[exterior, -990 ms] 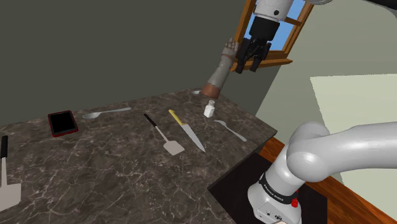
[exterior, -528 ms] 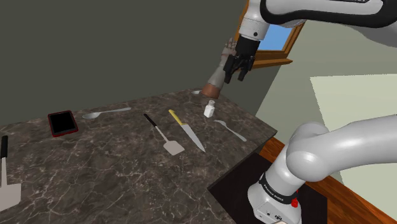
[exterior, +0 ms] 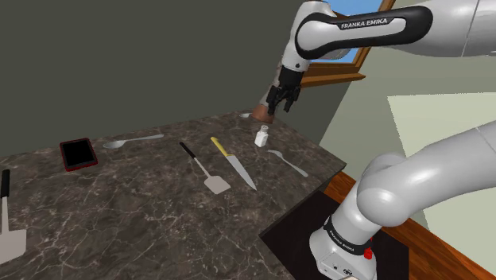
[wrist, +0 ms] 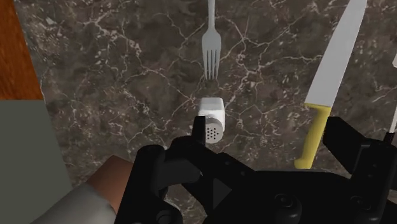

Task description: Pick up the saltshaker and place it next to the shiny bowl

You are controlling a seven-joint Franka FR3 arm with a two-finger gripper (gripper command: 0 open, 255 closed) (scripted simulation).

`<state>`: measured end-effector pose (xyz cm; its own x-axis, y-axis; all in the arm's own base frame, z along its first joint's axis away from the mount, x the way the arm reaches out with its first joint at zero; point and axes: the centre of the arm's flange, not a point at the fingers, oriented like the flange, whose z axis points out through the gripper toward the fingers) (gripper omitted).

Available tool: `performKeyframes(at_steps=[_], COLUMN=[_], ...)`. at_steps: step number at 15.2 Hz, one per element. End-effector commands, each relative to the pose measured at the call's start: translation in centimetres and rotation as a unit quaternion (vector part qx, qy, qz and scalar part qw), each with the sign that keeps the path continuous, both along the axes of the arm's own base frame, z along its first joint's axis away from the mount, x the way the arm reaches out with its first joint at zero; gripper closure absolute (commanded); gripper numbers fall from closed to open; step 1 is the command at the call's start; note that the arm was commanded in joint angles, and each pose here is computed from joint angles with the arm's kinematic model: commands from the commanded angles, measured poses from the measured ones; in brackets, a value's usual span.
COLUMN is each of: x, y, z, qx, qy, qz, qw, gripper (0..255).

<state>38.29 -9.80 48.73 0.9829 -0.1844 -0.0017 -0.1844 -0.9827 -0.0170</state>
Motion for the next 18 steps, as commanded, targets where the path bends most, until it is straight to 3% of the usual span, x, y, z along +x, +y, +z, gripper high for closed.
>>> performKeyframes(at_steps=[1,7,14,18], x=[1.3,5.2,5.2,5.2], y=[-1.3,-4.8,-4.8,-4.8], z=[-2.0,-7.8,-11.5,-11.8], qx=[-0.001,-0.002,-0.002,-0.002], qy=[0.0,0.003,0.003,0.003], qz=[0.001,0.003,0.003,0.003], qw=[1.0,1.0,1.0,1.0], gripper=[0,0,0,0])
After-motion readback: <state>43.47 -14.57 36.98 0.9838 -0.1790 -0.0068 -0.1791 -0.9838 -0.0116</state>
